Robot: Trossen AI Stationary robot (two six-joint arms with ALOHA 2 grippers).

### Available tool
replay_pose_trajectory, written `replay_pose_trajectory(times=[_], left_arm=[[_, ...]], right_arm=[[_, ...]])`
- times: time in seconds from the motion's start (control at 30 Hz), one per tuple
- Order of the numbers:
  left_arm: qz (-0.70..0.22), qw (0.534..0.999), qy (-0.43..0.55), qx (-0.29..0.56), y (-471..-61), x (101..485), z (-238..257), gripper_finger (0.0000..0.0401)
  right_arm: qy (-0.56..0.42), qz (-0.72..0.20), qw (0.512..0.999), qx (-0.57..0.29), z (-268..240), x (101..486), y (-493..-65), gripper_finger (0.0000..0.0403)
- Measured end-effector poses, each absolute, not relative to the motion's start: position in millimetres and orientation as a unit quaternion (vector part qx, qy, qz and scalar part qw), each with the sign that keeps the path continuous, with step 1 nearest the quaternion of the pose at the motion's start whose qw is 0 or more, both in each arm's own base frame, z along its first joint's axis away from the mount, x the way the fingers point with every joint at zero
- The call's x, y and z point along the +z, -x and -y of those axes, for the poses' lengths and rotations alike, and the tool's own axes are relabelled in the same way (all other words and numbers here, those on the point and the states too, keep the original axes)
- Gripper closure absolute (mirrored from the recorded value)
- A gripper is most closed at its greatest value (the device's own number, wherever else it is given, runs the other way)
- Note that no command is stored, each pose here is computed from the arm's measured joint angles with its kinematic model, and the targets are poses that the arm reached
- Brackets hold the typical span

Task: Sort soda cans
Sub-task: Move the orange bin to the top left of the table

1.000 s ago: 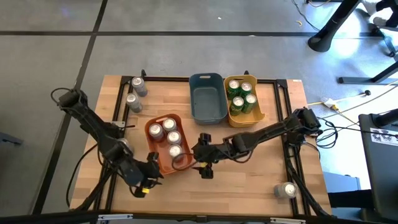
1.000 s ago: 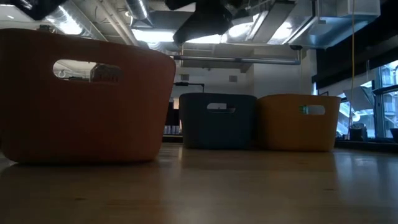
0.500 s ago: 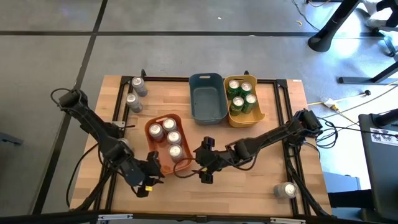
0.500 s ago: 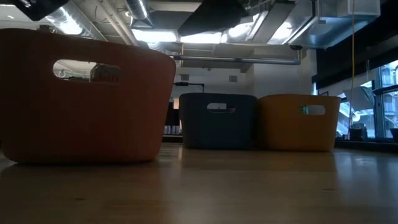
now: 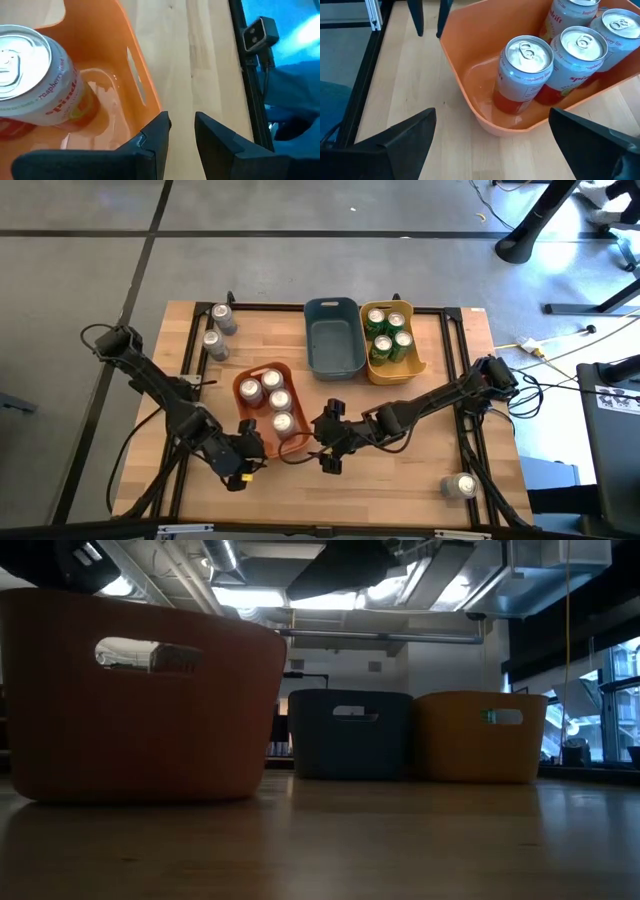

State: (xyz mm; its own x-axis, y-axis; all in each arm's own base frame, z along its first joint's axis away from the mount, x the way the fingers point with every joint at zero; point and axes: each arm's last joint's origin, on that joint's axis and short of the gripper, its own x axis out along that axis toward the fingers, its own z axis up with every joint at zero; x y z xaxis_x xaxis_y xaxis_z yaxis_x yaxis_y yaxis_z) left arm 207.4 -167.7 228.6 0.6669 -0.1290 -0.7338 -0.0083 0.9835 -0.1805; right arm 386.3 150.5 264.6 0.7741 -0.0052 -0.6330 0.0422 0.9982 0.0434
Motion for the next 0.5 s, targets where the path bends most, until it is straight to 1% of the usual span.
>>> replay_pose_trajectory(times=[0.33,0.5], left_arm=[[-0.425,0.899,0.102,0.009,-209.9,224.7,156.9,0.0313],[-0.437,0.895,0.094,-0.005,-207.8,223.3,158.7,0.0313]], right_arm=[[-0.025,-0.336,0.941,-0.012,-150.5,264.4,-386.3,0.0016],[-0.024,-0.336,0.942,-0.012,-150.6,264.5,-386.4,0.0016]])
